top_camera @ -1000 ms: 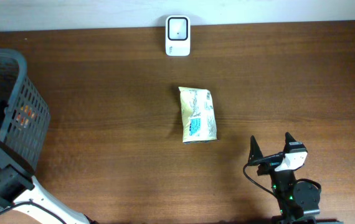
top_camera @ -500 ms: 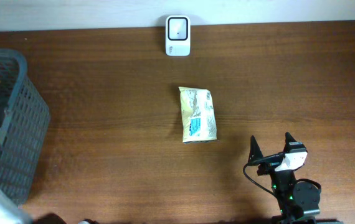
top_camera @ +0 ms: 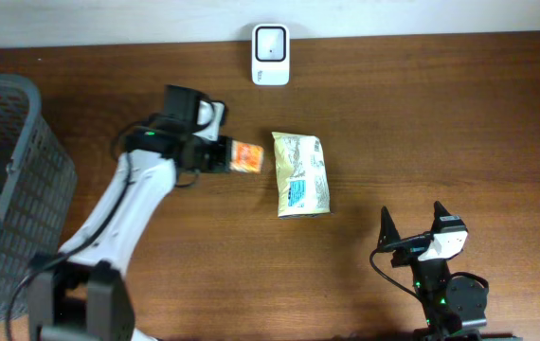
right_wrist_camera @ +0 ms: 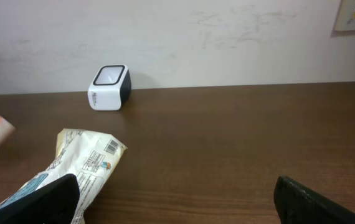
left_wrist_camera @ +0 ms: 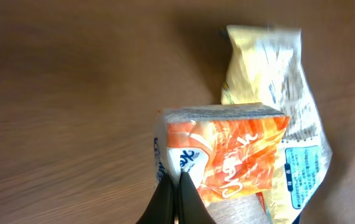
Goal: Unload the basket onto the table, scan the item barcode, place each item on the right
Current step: 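Grasp an orange box from the basket with the left gripper, place it center, then pick a green juice pouch from the basket with the left gripper, set it down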
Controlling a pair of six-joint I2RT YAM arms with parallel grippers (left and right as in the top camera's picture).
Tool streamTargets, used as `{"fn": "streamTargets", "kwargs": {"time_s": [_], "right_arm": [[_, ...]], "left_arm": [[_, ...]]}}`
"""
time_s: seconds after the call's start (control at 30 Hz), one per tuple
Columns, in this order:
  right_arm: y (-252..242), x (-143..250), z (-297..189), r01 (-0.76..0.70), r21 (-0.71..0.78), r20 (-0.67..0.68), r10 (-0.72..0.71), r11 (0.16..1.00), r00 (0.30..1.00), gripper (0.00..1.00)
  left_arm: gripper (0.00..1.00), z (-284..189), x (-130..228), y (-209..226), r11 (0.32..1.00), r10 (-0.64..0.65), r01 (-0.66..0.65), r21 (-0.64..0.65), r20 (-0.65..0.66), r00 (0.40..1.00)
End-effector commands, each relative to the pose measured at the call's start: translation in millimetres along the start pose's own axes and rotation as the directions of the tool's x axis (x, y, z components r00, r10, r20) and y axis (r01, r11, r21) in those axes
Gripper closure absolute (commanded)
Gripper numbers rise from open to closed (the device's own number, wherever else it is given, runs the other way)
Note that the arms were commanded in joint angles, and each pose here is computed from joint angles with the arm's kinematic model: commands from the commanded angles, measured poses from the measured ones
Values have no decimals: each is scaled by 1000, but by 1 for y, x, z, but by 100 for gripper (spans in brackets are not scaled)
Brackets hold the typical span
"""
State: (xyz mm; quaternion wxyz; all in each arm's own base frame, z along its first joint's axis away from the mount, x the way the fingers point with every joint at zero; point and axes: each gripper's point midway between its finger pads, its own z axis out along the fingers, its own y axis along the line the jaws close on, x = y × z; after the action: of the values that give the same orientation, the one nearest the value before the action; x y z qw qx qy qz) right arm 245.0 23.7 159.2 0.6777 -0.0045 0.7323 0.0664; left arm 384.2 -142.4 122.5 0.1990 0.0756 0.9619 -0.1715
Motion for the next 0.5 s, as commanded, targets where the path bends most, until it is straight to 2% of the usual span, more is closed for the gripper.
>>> {"fn": "streamTargets", "kwargs": {"time_s": [0.0, 0.03, 0.07, 0.1, 0.13, 0.2, 0.27, 0.3, 0.37, 0.4, 0.43, 0.47], "right_arm": [[1, 3, 0, 5, -3, -5, -5, 1000, 1000, 1], [1, 3, 0, 5, -3, -5, -5, 1000, 1000, 1], [1, 3, 0, 5, -3, -5, -5, 1000, 1000, 1], [1, 3, 0, 5, -3, -5, -5, 1000, 1000, 1], [1, 3, 0, 5, -3, -6, -5, 1000, 1000, 1], [1, 3, 0, 5, -3, -6, -5, 1000, 1000, 1], [1, 3, 0, 5, -3, -5, -5, 1000, 1000, 1], [1, 3, 0, 5, -3, -5, -5, 1000, 1000, 1], [1, 3, 0, 5, -3, -5, -5, 1000, 1000, 1], [1, 3, 0, 5, -3, -6, -5, 1000, 1000, 1], [1, 3, 0, 5, -3, -6, -5, 1000, 1000, 1], [1, 3, 0, 5, -3, -5, -5, 1000, 1000, 1]], "left_arm": [[100, 44, 28, -21, 999, 1, 4, 37, -127, 992], [94, 48, 32, -23, 999, 5, 0, 38, -141, 990], [50, 50, 33, -24, 999, 7, -2, 38, -148, 989], [20, 49, 30, -25, 999, 10, -4, 40, -140, 990], [1, 39, 9, -24, 999, 11, -7, 41, -91, 996], [1, -17, -53, -4, 1000, -28, 28, -4, 50, 998], [1, -86, -92, 36, 981, -72, 101, -168, 172, 982], [1, -139, -109, 62, 947, -91, 164, -277, 259, 962], [1, -213, -116, 104, 864, -116, 279, -420, 373, 920], [1, -260, -105, 143, 785, -161, 388, -483, 446, 881], [1, -282, -89, 174, 727, -212, 462, -508, 475, 854], [1, -303, -59, 221, 632, -305, 563, -533, 496, 813]]}}
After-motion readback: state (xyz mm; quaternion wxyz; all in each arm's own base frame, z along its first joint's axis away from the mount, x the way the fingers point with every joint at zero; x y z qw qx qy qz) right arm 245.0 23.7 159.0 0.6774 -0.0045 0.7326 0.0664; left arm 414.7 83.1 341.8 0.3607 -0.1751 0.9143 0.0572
